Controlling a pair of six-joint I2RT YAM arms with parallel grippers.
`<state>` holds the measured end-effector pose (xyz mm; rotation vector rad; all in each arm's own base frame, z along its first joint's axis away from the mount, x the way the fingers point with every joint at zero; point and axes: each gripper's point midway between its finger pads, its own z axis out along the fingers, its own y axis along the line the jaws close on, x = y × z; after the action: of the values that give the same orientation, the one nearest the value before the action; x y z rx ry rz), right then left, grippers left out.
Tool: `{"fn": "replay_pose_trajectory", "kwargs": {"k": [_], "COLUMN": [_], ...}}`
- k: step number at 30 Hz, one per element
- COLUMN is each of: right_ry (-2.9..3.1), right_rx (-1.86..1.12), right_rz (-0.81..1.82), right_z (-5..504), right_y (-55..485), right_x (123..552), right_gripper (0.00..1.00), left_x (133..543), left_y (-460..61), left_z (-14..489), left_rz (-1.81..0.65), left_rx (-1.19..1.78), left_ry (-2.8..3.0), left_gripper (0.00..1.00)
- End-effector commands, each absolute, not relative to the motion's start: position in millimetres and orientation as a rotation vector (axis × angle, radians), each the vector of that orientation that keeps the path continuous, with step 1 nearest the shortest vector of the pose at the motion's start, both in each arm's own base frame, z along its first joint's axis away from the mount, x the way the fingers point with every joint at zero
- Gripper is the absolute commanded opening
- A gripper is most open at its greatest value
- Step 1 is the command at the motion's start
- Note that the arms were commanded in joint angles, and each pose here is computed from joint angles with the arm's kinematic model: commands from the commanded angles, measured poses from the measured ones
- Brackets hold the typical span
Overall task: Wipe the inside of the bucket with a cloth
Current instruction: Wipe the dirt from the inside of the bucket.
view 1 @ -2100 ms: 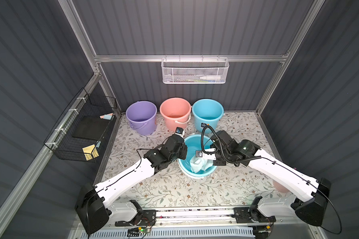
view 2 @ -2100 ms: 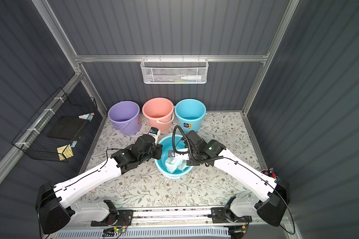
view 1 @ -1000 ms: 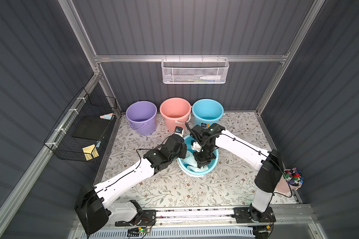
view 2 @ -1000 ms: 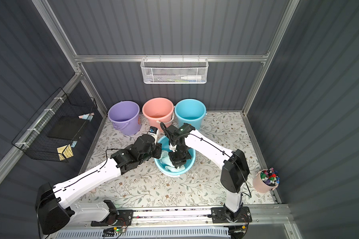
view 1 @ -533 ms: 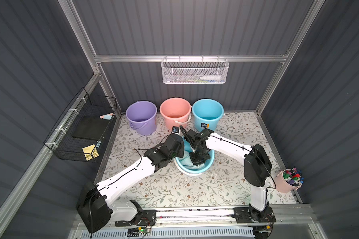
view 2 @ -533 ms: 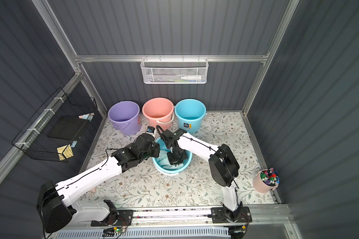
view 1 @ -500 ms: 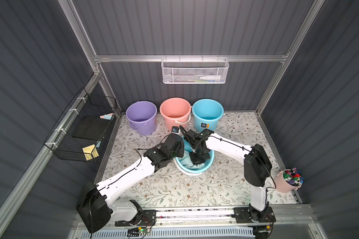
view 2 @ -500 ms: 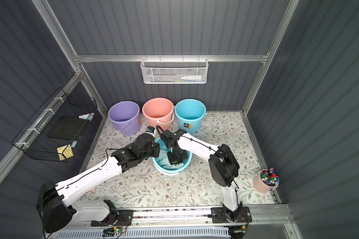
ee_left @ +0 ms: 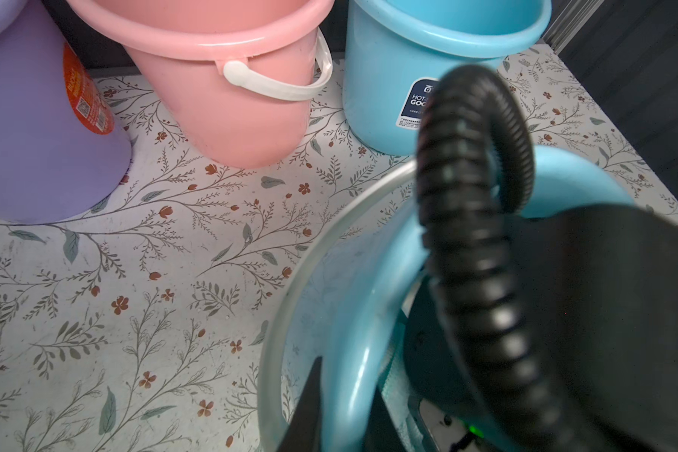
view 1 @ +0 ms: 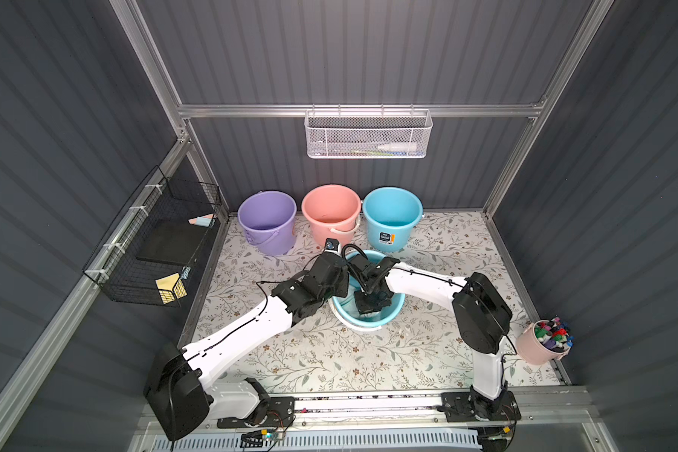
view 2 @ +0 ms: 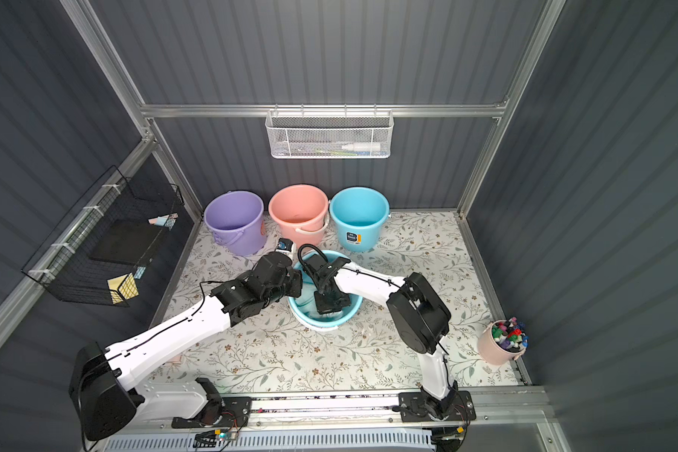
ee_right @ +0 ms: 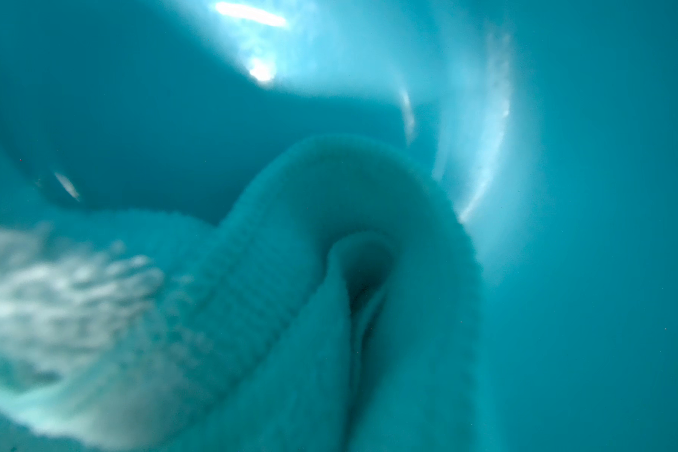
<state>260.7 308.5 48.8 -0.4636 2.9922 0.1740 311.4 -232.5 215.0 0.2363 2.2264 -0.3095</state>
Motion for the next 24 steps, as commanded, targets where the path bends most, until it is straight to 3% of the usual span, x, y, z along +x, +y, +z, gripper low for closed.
{"fn": "replay_pose_trajectory", "kwargs": {"k": [1, 13, 24], "right_ry": [3.034, 3.036, 3.061], "right_rx": [-0.440, -0.447, -0.387], "right_rz": [0.051, 0.237, 0.836], "right_z": [64, 160, 201], "right_y": [279, 257, 310], "right_x": [249, 208, 184], "right_gripper": [0.00, 0.00, 0.00], "left_x": [309, 310, 304], "left_y": [-253, -253, -272], "left_z": [250, 247, 240], "left_rz": [-0.433, -0.427, -0.524], "left_rx": [0.277, 0.273, 0.347], "left_ry": [2.117, 2.121, 2.137], "left_gripper": [0.00, 0.00, 0.00]}}
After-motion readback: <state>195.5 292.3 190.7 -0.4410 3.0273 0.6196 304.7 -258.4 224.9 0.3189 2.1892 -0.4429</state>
